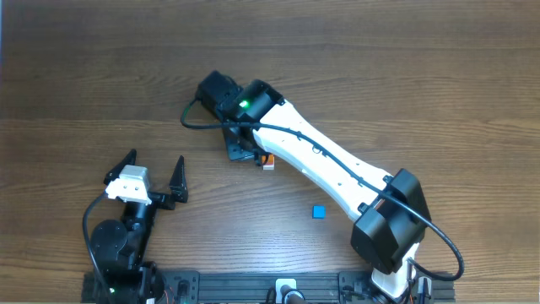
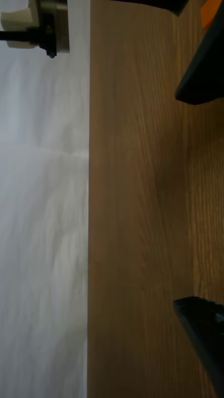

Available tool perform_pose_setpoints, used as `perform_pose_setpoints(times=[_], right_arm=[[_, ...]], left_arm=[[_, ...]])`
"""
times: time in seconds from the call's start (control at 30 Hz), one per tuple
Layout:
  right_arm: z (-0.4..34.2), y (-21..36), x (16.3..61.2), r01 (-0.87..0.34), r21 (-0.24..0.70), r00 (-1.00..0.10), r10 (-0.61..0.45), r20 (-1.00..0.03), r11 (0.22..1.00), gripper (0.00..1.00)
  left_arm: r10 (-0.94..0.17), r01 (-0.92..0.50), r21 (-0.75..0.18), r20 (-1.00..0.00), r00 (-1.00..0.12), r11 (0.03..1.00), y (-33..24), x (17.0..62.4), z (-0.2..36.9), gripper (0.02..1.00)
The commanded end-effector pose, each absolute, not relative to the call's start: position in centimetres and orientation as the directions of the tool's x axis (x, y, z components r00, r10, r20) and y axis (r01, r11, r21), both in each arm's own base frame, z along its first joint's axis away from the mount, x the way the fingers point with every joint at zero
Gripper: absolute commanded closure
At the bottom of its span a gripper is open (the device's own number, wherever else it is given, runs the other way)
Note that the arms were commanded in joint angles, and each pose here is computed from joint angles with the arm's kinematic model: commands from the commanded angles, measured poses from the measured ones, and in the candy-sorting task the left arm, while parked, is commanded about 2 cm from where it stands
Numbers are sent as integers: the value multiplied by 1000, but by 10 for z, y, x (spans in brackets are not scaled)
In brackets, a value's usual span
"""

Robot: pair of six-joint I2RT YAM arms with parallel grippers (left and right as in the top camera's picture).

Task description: Stack Cubes

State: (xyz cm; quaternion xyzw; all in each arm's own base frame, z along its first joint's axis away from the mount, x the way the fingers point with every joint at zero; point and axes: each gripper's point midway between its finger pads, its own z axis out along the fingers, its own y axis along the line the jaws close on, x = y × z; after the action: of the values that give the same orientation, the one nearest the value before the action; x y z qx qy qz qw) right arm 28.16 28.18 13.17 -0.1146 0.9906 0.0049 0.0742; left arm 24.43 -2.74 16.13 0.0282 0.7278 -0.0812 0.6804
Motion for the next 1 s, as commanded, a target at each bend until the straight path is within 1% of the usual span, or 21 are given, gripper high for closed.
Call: perform_pose_setpoints(times=[0.03,0.17,0.27,0.5,0.77,1.0], right_arm=[[139,288,278,-164,23,-974,-158,-162,986,989],[133,281,278,-145,34,-982,-139,-127,989,989],[127,275,278,-130,24,-986,-127,-110,991,991],[104,255,280,-43,21,-998,-42,-50,999,991],[100,262,289,-34,51,-996,-30,-83,998,989],[97,259,288,-17,47,-997,-14,-77,999,991]], left_arm=[[-55,157,-66,-996,-68,985,-28,244,161,18],[-56,157,-66,-996,-68,985,-28,244,161,18],[-56,157,-66,-996,-68,985,-28,244,161,18],[-56,157,-66,-996,-68,985,-28,244,161,20],[-56,157,-66,-996,-68,985,-28,244,161,18],[-56,157,-66,-996,-68,985,-28,244,161,23]])
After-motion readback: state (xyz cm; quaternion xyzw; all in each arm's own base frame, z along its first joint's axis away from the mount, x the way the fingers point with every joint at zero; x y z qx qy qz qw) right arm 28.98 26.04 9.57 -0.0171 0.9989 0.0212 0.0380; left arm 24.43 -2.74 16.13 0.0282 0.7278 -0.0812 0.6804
